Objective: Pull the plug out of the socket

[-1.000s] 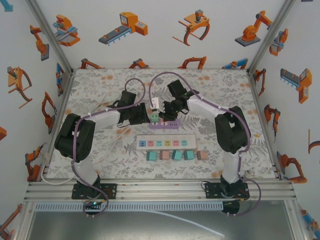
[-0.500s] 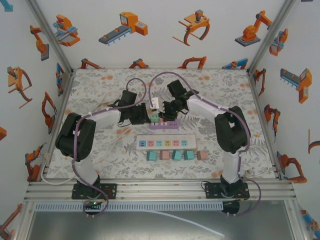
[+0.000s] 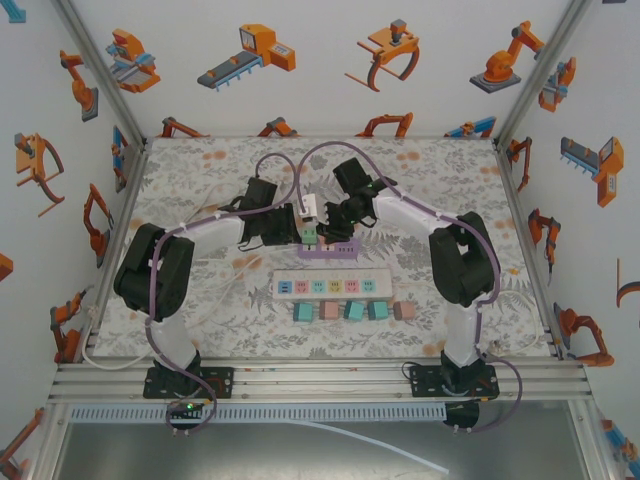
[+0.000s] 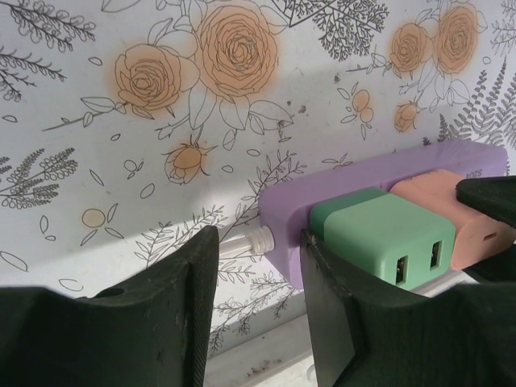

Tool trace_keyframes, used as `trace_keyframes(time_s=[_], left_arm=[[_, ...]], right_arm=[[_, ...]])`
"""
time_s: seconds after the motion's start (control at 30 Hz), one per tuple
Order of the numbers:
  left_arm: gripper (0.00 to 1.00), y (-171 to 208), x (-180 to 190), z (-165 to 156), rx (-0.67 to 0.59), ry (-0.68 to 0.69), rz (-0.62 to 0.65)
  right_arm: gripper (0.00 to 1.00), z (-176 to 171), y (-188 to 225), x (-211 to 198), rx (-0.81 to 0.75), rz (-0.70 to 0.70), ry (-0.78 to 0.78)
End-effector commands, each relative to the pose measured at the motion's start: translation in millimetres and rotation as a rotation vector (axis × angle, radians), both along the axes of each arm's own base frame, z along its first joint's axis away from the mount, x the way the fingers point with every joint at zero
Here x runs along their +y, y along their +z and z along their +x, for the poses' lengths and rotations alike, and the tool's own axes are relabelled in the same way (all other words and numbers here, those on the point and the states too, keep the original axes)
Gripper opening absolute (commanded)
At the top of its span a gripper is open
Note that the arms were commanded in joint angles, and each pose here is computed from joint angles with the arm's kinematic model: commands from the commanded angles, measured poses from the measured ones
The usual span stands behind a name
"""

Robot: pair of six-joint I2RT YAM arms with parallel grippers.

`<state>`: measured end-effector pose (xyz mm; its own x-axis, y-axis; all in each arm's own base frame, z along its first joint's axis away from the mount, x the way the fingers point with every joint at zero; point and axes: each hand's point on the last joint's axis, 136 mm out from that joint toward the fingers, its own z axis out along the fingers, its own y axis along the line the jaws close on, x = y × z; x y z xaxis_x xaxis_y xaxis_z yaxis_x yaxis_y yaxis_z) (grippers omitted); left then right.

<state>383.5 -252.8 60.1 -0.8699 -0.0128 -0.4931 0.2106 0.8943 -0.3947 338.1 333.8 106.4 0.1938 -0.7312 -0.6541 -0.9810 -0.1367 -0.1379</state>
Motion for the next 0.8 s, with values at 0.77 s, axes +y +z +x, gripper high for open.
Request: trace_keyframes(time_s=[0.77], left_arm=[[0.44,-98,61,-69,0.244,-0.078,0.397]], right_arm=[[0.17,-10,31,1,-0.019,0.098,0.023]])
